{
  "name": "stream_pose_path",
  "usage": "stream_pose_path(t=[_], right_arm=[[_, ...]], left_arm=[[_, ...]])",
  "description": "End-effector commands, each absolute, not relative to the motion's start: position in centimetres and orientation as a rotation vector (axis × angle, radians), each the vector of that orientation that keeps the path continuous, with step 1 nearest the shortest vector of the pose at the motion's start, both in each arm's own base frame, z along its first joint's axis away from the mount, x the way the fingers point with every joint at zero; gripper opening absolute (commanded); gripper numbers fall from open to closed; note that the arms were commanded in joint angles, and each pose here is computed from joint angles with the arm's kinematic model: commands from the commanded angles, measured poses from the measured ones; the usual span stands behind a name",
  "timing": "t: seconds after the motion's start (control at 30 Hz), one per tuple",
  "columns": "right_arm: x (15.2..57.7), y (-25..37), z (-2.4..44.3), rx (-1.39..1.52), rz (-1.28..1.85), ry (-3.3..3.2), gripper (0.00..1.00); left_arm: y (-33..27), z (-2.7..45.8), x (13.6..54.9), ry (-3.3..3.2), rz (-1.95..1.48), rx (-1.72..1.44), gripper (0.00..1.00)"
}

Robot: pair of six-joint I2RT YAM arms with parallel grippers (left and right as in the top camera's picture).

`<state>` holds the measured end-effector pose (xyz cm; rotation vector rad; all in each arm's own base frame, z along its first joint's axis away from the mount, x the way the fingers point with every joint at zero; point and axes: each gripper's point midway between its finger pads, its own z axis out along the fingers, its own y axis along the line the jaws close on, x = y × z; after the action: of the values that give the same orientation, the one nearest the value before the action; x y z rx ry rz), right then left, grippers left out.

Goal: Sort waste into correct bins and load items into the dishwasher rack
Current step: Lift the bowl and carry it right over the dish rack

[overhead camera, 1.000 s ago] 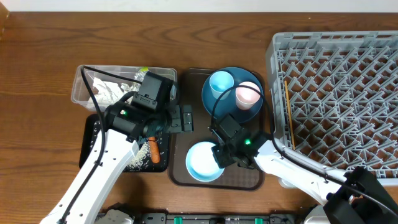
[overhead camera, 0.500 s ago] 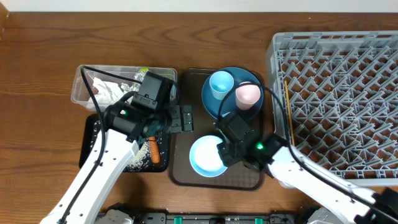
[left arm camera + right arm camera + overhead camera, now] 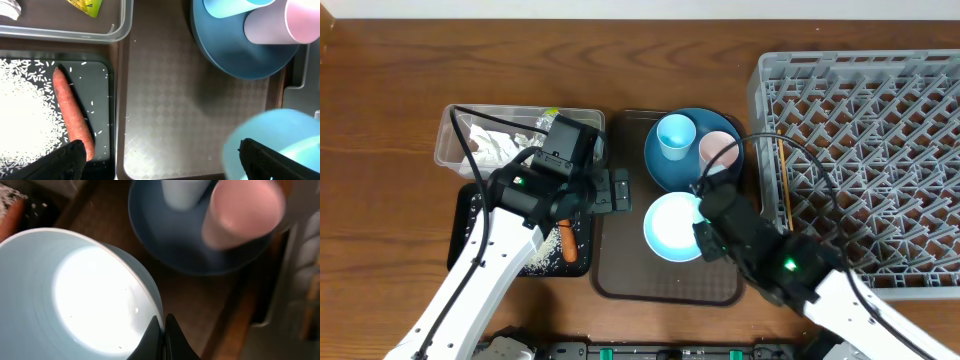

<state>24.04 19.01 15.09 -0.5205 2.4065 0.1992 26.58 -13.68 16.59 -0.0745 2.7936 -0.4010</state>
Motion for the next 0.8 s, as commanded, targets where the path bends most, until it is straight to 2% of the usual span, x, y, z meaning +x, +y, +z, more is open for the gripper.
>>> stream_pose_path(t=[0.0,0.4,0.57,0.77], right_arm=[[25.0,17.0,17.9,-0.555,0.096,2.294,0.01],[26.7,8.0,22.9,-0.287,-0.159,2.155,0.01],[29.0,2.7,27.4,0.027,-0.341,1.970,0.01],[31.7,-1.4,32.1,0.068,-0.623,1.785,0.01]], left_arm=[[-13.6,17.2,26.8,2.776,-0.405,-0.076,1.00],[-13.6,17.2,26.8,2.775,-0.405,-0.076,1.00],[-13.6,17.2,26.8,2.775,-0.405,-0.076,1.00],[-13.6,17.2,26.8,2.775,-0.405,-0.076,1.00]])
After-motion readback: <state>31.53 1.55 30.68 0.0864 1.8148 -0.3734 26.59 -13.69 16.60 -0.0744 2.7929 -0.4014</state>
